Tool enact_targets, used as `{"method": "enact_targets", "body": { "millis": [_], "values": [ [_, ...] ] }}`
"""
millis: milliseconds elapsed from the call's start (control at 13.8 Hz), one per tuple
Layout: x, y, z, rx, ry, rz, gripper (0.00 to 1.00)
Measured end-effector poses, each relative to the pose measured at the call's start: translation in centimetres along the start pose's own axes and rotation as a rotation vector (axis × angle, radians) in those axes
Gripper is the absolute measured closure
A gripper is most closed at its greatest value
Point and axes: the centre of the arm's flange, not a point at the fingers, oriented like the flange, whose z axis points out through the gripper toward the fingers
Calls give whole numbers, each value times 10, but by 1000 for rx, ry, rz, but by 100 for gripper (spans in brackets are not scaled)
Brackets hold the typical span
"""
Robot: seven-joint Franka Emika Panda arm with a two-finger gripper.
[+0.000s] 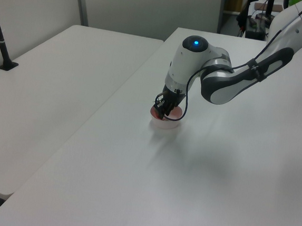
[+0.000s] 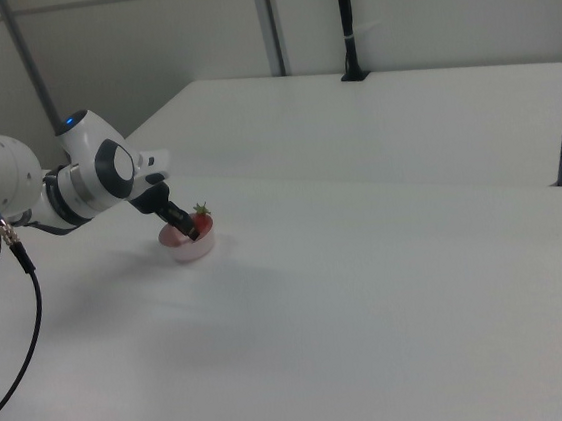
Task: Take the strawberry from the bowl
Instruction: 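Close the gripper on the strawberry and lift it from the bowl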
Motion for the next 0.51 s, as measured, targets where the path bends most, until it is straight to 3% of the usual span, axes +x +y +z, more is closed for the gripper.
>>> {"method": "enact_targets", "body": {
  "millis": [72, 217, 434, 506],
  "values": [
    [1, 0, -2, 1, 2, 1, 68],
    [2, 2, -2, 0, 3, 4, 54],
    [4, 7, 1, -4, 0, 10, 25],
    [4, 8, 1, -5, -1, 11, 24]
  ]
}}
